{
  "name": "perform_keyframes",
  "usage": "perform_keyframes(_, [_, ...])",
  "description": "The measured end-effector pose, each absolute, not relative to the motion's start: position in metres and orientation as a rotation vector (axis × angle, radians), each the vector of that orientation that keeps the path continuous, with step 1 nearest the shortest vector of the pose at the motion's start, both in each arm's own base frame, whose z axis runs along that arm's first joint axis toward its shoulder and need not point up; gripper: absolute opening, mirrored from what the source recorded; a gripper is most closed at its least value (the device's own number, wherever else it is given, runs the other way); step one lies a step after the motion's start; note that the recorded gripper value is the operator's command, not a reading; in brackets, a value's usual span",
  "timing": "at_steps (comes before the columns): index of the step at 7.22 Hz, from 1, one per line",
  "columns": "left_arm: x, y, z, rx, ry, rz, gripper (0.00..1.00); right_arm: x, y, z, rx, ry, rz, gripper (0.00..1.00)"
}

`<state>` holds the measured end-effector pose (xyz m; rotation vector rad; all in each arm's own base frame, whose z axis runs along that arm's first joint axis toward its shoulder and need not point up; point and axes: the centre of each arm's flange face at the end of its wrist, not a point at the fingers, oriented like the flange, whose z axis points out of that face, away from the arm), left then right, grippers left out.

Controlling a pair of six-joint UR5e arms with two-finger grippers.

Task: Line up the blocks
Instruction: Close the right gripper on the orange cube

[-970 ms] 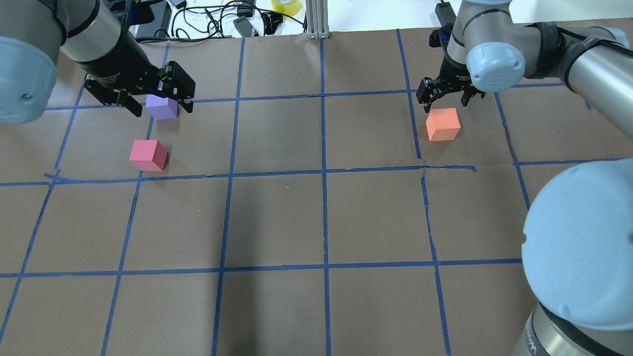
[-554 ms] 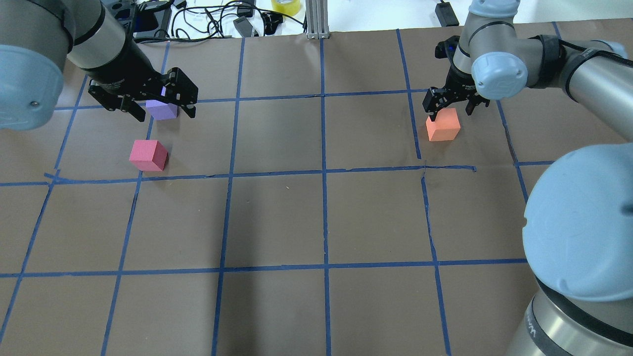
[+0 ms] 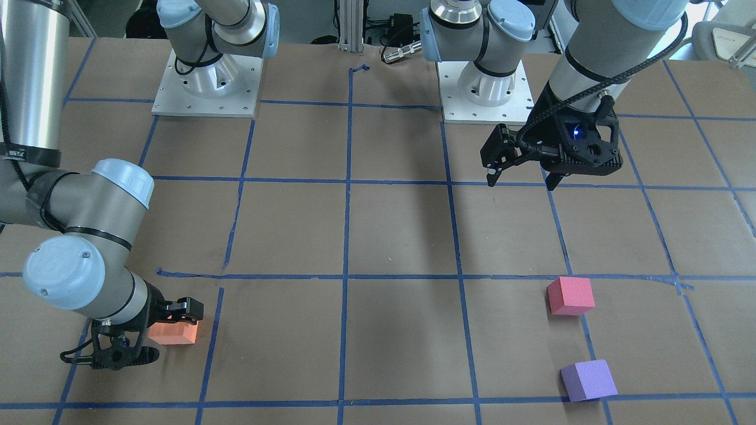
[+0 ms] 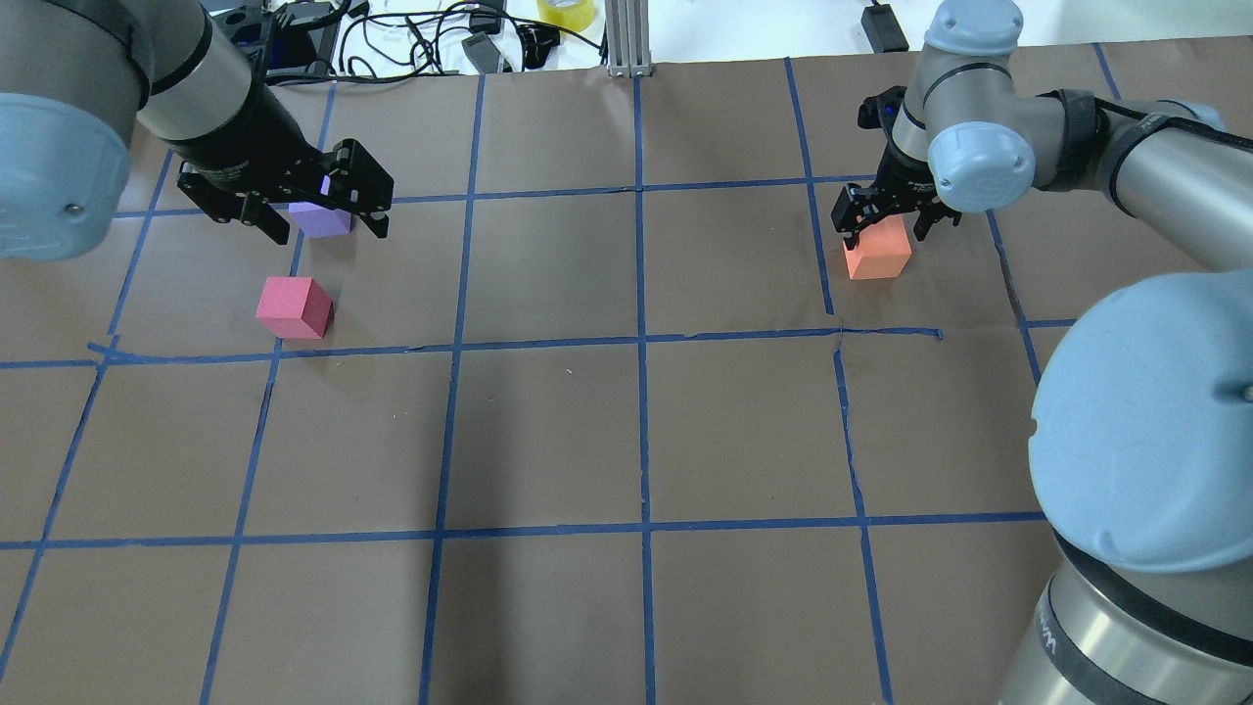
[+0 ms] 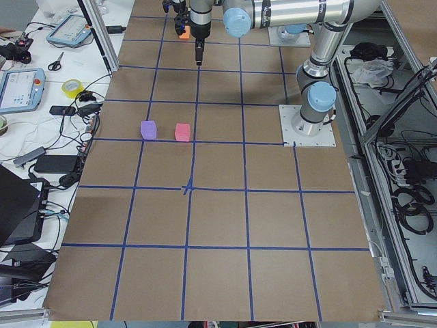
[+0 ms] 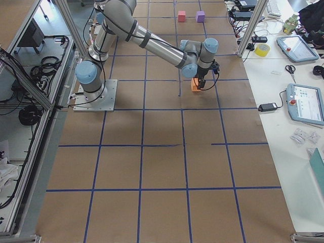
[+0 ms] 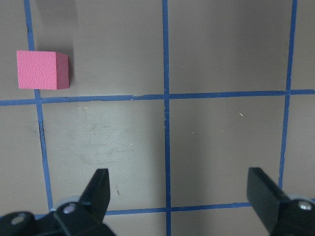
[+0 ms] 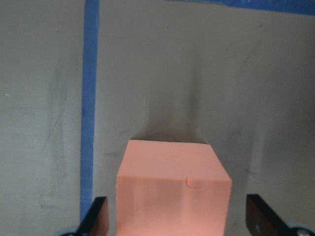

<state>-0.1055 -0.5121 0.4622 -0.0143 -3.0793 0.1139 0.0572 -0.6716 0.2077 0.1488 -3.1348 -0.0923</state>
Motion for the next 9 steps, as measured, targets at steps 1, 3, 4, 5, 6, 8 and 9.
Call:
perform_keyframes(1, [-0.1054,-0.5121,0.4621,-0.015,-3.080,0.114,1.00,0.0575,-0.6718,0.2062,0.129,-3.137,-0.095,0.86])
perform_keyframes(3, [-0.1054,-0.5126,0.4626,-0.012,-3.080,0.122,1.00,0.0584,-0.6723,0.2054,0.105,-3.144,-0.094,0.62])
perform_keyframes(4, [-0.1054,-0.5129,0.4630,-0.008,-3.079,0.127,0.99,0.0591,-0.6726,0.2049,0.098,-3.149,-0.091,0.51])
perform_keyframes(5, [-0.1053,-0.5131,0.4639,-0.004,-3.079,0.133,0.99,0.0594,-0.6732,0.2052,0.087,-3.151,-0.086,0.45])
perform_keyframes(6, [-0.1049,-0.5134,0.4651,-0.002,-3.079,0.142,0.99,0.0596,-0.6737,0.2056,0.075,-3.152,-0.082,0.42])
perform_keyframes(8, [-0.1045,-0.5137,0.4659,0.000,-3.081,0.151,1.00,0.0595,-0.6752,0.2086,0.066,-3.152,-0.073,0.42])
perform_keyframes(9, [-0.1042,-0.5136,0.4660,0.001,-3.083,0.151,1.00,0.0593,-0.6763,0.2111,0.060,-3.151,-0.065,0.42])
